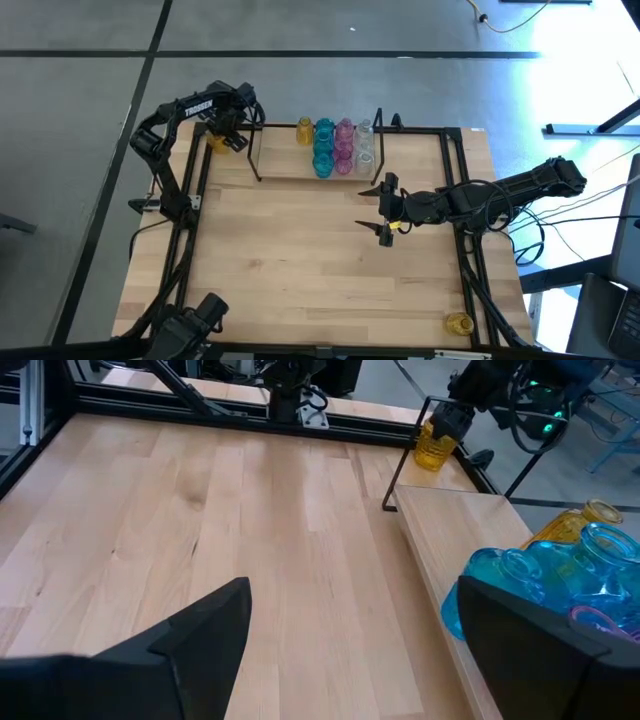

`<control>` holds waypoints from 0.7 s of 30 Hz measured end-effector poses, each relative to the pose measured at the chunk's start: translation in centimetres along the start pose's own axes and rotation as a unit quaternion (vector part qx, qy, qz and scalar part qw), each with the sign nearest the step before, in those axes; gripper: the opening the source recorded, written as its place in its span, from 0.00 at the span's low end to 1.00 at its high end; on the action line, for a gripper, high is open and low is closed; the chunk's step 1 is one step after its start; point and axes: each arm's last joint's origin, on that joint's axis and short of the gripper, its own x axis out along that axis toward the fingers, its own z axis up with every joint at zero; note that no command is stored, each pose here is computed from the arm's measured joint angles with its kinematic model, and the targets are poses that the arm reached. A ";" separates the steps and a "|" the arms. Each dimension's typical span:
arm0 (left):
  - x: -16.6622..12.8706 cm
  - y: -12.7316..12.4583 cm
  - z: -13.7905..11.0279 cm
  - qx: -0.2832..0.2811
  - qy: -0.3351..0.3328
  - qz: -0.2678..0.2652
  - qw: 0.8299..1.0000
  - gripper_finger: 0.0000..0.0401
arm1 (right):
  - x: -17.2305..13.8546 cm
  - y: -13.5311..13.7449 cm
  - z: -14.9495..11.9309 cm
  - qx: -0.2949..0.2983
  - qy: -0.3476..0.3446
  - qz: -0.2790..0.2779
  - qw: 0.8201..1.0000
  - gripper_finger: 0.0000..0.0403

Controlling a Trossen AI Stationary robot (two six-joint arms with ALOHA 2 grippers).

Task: Sort vases onto shelf
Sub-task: Put the top yellow vase on the shelf aligned with the other yellow vase

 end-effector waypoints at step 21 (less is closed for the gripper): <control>-0.3 -0.1 -0.1 0.043 0.011 0.005 0.999 0.35 | 0.0 0.0 0.0 0.000 0.000 0.000 1.000 0.83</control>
